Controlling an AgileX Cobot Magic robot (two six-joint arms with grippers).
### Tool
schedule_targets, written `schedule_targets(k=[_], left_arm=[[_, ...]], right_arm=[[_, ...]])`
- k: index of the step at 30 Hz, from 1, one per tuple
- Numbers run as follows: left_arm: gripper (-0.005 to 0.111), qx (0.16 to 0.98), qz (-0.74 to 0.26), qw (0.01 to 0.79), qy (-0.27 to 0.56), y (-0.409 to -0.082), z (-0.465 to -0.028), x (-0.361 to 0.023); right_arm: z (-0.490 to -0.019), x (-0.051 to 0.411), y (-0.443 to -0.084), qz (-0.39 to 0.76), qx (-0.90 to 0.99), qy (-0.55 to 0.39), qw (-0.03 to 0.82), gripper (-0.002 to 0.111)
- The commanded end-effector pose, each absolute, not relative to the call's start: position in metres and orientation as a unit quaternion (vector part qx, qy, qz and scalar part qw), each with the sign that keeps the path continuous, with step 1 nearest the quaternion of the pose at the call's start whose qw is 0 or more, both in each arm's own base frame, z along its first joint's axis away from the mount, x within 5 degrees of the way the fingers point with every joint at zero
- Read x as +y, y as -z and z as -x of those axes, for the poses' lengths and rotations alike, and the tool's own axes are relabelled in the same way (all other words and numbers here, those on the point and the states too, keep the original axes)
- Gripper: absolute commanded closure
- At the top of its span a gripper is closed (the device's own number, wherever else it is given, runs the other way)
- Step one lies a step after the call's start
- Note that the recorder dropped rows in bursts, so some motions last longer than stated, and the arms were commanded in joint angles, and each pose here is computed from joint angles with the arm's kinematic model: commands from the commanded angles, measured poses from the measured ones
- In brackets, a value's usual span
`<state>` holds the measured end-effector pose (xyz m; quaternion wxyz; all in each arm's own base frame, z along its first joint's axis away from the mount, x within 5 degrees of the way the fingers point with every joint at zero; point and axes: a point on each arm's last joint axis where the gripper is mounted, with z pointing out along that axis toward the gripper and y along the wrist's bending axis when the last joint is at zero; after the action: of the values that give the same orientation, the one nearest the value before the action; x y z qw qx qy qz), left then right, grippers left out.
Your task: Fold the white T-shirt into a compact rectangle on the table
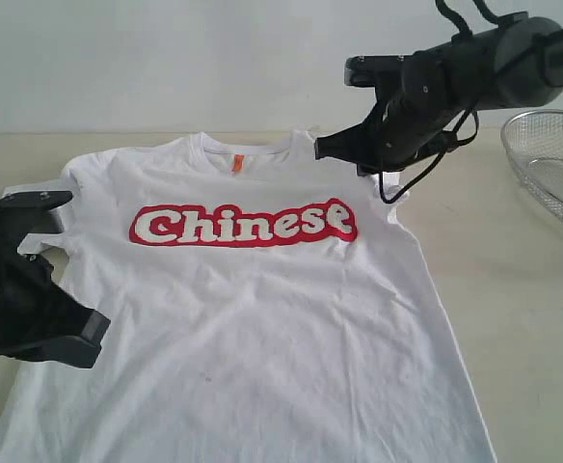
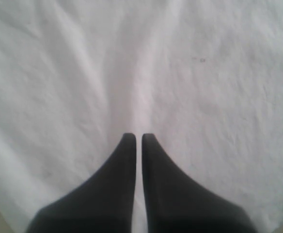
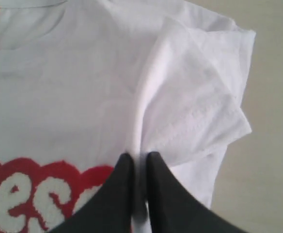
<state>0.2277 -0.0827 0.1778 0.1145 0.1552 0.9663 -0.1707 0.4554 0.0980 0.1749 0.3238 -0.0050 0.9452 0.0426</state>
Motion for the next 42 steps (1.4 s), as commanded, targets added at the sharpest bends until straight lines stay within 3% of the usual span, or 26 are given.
schedule_targets(k=[1, 4, 6, 11, 13, 19, 23, 42], left_arm=[[0.102, 0.965, -0.157, 0.116, 0.174, -0.18, -0.228, -0.084], [0.102, 0.965, -0.157, 0.116, 0.174, -0.18, -0.228, -0.084], [0.102, 0.965, -0.157, 0.116, 0.174, -0.18, -0.228, -0.084], [0.102, 0.965, -0.157, 0.117, 0.174, -0.181, -0.228, -0.084], [0.102, 0.965, -0.157, 0.117, 0.174, -0.181, -0.228, -0.084], [0.102, 0.965, -0.159, 0.108, 0.177, -0.18, -0.226, -0.084], [0.102, 0.965, -0.159, 0.108, 0.177, -0.18, -0.226, -0.084], [0.102, 0.965, -0.157, 0.118, 0.173, -0.181, -0.228, -0.084]], right_arm=[[-0.456, 0.107, -0.18, 0.023, 0.94, -0.047, 0.337, 0.083], [-0.454, 0.107, -0.179, 0.026, 0.943, -0.044, 0.33, 0.06], [-0.453, 0.106, -0.179, 0.033, 0.945, -0.039, 0.323, 0.052], [-0.45, 0.105, -0.176, 0.035, 0.952, -0.033, 0.303, 0.052], [-0.45, 0.105, -0.176, 0.035, 0.952, -0.033, 0.302, 0.056], [-0.458, 0.085, -0.18, -0.008, 0.947, -0.036, 0.32, 0.091], [-0.463, 0.064, -0.181, -0.032, 0.943, -0.031, 0.329, 0.107], [-0.473, 0.063, -0.137, -0.05, 0.95, -0.038, 0.307, 0.109]])
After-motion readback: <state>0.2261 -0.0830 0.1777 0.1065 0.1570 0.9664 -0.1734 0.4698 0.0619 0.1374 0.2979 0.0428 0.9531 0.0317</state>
